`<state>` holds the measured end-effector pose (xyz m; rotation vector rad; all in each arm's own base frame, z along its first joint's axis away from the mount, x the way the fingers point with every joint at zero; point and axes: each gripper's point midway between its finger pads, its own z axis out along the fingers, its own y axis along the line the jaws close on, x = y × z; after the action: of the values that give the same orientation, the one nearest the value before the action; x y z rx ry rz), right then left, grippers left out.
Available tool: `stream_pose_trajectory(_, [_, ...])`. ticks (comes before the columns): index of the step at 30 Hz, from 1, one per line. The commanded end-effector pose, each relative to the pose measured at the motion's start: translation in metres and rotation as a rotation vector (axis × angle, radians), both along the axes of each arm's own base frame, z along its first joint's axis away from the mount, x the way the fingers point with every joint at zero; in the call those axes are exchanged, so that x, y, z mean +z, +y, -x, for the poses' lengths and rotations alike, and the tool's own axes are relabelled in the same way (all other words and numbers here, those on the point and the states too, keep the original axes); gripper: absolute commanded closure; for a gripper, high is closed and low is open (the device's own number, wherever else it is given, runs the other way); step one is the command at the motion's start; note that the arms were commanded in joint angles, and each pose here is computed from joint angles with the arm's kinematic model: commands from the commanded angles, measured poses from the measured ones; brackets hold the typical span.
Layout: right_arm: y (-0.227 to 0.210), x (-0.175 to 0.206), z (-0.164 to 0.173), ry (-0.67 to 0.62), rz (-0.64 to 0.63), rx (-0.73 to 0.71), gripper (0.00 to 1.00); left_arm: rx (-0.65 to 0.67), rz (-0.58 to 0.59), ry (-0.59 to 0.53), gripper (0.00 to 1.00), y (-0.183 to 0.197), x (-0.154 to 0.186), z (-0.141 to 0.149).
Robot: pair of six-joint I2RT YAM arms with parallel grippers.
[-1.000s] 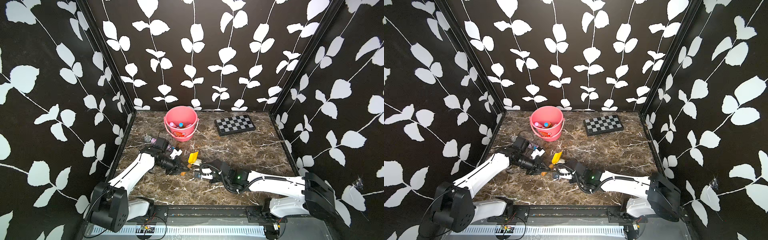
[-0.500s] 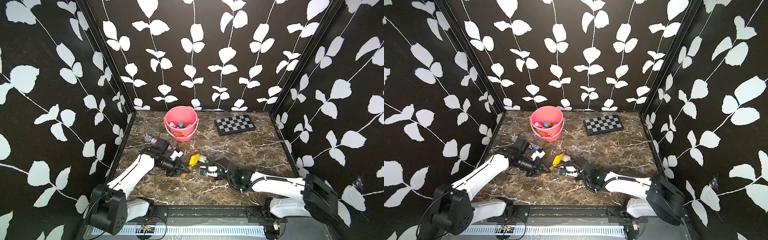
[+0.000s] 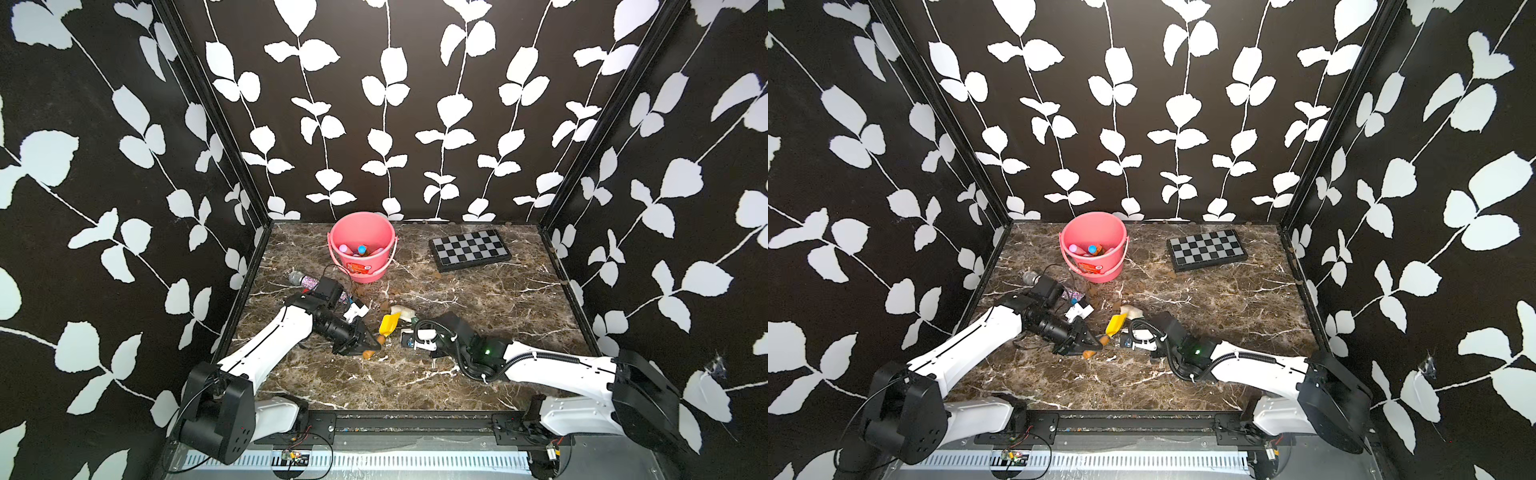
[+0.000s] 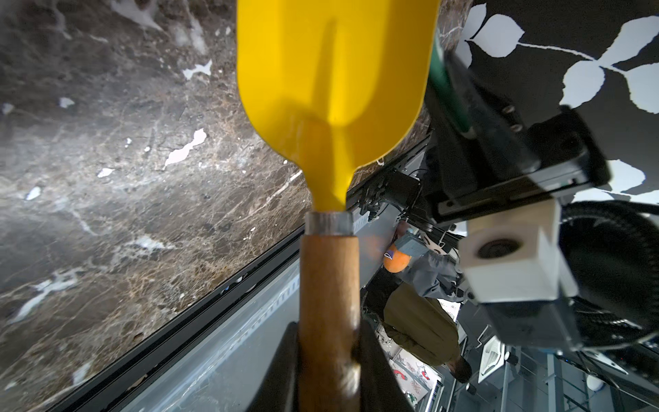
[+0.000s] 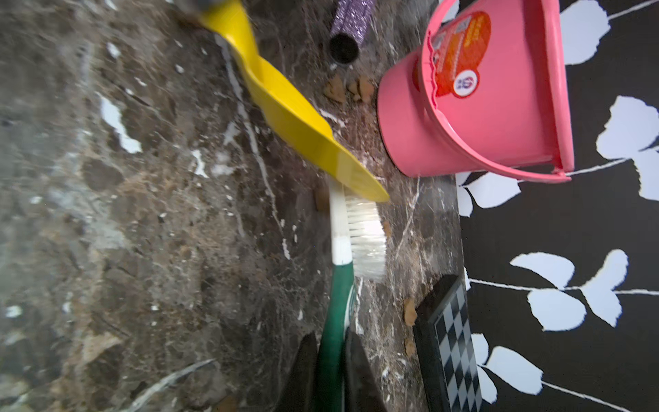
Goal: Brush the soil off the hand trowel and place it into the bucket
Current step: Brush off the soil from the hand trowel.
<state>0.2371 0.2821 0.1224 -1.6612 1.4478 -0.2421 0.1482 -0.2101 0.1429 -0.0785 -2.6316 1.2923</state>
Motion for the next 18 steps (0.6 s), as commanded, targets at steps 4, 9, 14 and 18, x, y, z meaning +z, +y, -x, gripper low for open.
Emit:
stream_pose_trajectory(4, [0.002, 0.004, 0.009, 0.045, -0.049, 0.001, 1.00, -0.043, -0.023, -0.058, 1.00, 0.001, 0.012, -0.005])
stream_pose_trajectory(9, [0.007, -0.002, 0.033, 0.096, -0.021, 0.052, 1.00, -0.045, -0.044, -0.097, 1.00, 0.001, 0.017, -0.013])
stream_pose_trajectory(14, [0.024, 0.011, 0.042, 0.090, -0.036, 0.103, 1.00, -0.096, -0.157, -0.137, 1.00, 0.013, 0.005, -0.011])
stream_pose_trajectory(18, [0.029, 0.023, 0.033, 0.035, -0.045, 0.093, 1.00, -0.129, -0.204, -0.159, 1.00, 0.018, 0.001, -0.007])
